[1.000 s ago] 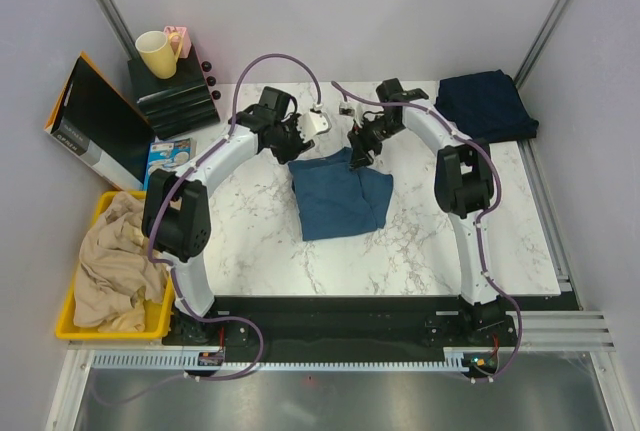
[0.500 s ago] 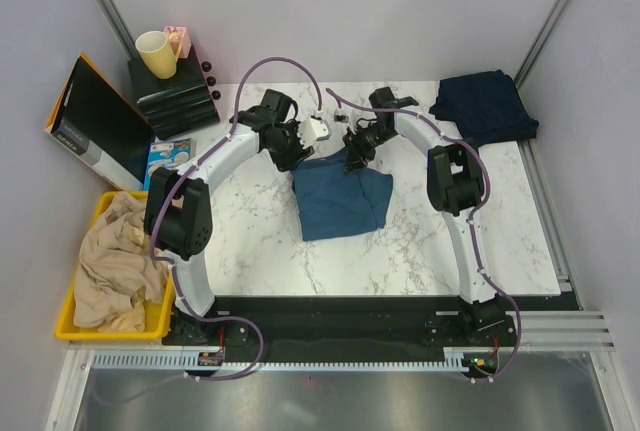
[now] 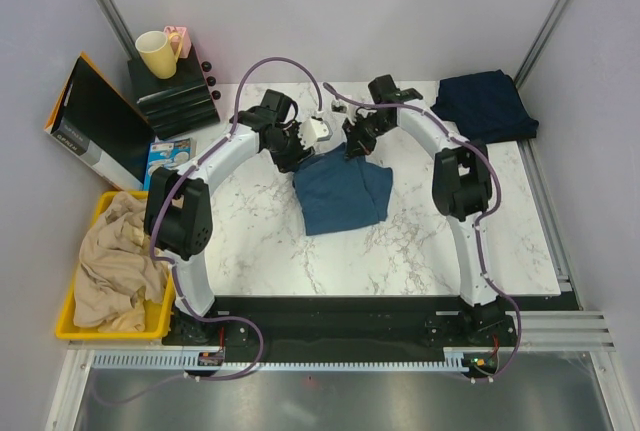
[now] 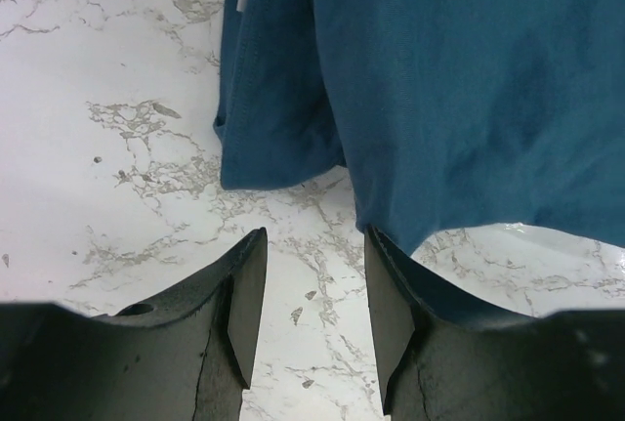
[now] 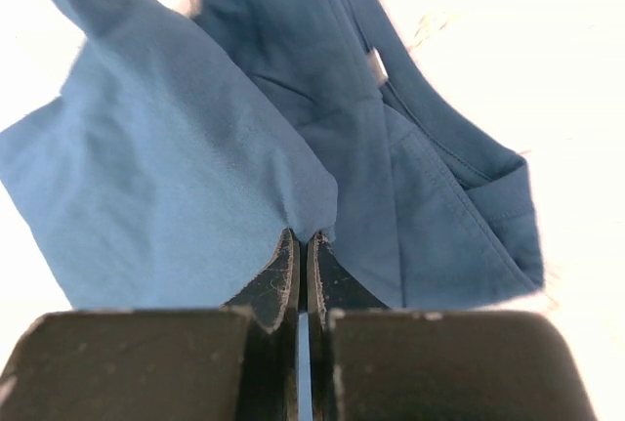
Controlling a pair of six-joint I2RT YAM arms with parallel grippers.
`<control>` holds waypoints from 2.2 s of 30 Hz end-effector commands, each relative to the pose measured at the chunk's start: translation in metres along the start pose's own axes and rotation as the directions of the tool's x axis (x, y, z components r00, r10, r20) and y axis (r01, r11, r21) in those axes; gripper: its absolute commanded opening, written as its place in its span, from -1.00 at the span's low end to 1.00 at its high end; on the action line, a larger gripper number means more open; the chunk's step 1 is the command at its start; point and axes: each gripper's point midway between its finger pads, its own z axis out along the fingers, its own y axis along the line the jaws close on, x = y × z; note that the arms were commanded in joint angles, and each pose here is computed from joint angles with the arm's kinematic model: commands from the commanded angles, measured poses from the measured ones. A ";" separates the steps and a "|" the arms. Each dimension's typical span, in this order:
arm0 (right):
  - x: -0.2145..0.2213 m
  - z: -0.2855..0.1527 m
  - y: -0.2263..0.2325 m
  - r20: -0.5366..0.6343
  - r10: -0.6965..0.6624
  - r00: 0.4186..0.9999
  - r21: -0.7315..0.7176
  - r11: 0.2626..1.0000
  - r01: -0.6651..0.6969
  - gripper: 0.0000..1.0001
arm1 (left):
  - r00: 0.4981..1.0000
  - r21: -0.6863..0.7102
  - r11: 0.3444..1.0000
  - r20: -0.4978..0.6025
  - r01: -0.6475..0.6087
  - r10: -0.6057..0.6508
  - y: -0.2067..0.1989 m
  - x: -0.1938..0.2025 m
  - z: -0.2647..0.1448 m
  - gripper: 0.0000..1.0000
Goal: Fold and stack the t-shirts
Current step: Fold the tshirt
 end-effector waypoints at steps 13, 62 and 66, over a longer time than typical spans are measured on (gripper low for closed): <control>-0.051 -0.056 -0.023 0.067 -0.127 0.990 0.302 0.948 0.101 -1.00 | 0.999 0.029 1.000 0.052 0.007 -0.008 -0.002 -0.016 -0.001 0.04; -0.022 -0.052 -0.101 0.021 -0.043 0.999 0.609 0.793 0.021 -1.00 | 0.960 -0.074 0.997 0.279 -0.001 0.021 0.054 -0.079 0.044 0.05; -0.025 -0.053 -0.101 0.023 -0.045 0.999 0.612 0.790 0.022 -1.00 | 0.961 -0.082 0.997 0.274 0.002 0.021 0.059 -0.080 0.052 0.05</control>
